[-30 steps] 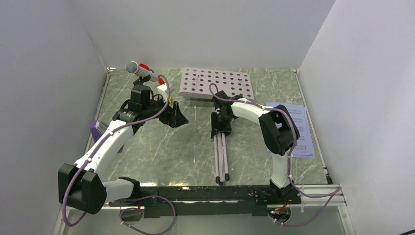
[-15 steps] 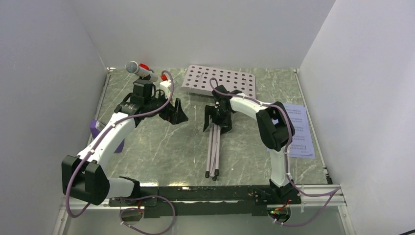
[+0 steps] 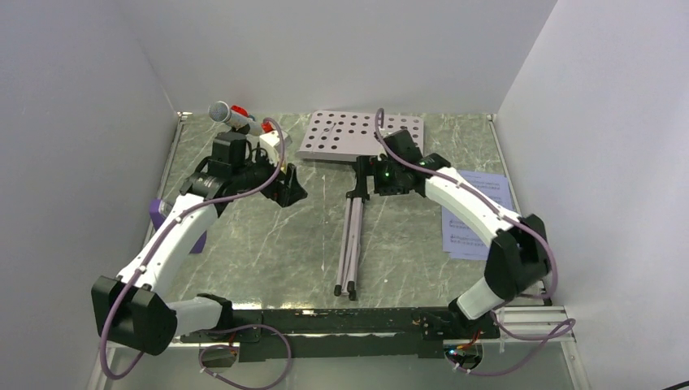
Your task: Pack up the instrument practice props
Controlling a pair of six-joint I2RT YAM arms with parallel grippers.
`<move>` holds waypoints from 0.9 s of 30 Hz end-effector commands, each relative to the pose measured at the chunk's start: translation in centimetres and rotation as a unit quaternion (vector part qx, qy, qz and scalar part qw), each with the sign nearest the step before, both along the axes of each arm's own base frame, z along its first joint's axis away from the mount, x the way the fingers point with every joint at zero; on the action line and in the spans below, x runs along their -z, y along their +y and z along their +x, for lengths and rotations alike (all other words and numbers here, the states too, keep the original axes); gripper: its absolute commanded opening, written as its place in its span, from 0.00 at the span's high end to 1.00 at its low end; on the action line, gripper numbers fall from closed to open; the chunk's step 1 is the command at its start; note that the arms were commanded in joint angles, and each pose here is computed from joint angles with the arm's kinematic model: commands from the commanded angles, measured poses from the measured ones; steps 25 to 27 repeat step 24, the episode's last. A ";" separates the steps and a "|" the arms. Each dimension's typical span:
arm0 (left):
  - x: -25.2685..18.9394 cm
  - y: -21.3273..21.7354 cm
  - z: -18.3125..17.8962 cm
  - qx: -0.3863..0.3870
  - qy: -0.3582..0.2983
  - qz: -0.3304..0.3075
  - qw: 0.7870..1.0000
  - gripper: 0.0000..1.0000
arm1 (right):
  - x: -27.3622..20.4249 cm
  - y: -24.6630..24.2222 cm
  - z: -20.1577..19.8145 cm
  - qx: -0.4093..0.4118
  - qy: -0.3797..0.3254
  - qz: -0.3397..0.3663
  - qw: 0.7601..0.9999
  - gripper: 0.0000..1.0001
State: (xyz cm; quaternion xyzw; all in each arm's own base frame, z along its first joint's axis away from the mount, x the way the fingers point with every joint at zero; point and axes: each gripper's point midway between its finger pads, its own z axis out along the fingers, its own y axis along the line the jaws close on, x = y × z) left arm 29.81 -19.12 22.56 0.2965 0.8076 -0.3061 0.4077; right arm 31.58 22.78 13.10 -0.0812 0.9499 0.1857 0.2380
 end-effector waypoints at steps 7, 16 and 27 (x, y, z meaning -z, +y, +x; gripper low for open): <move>-3.7 4.1 1.2 -0.091 -0.072 0.005 0.993 0.03 | -9.5 -6.3 1.6 0.047 -0.218 -0.014 0.975 0.00; -10.5 9.5 3.9 -0.217 -0.154 0.042 0.963 0.03 | -15.4 -15.2 3.5 0.169 -0.307 -0.066 0.934 0.00; -11.9 15.0 4.9 -0.333 -0.180 0.039 0.925 0.03 | -15.5 -18.1 4.1 0.200 -0.320 -0.098 0.921 0.00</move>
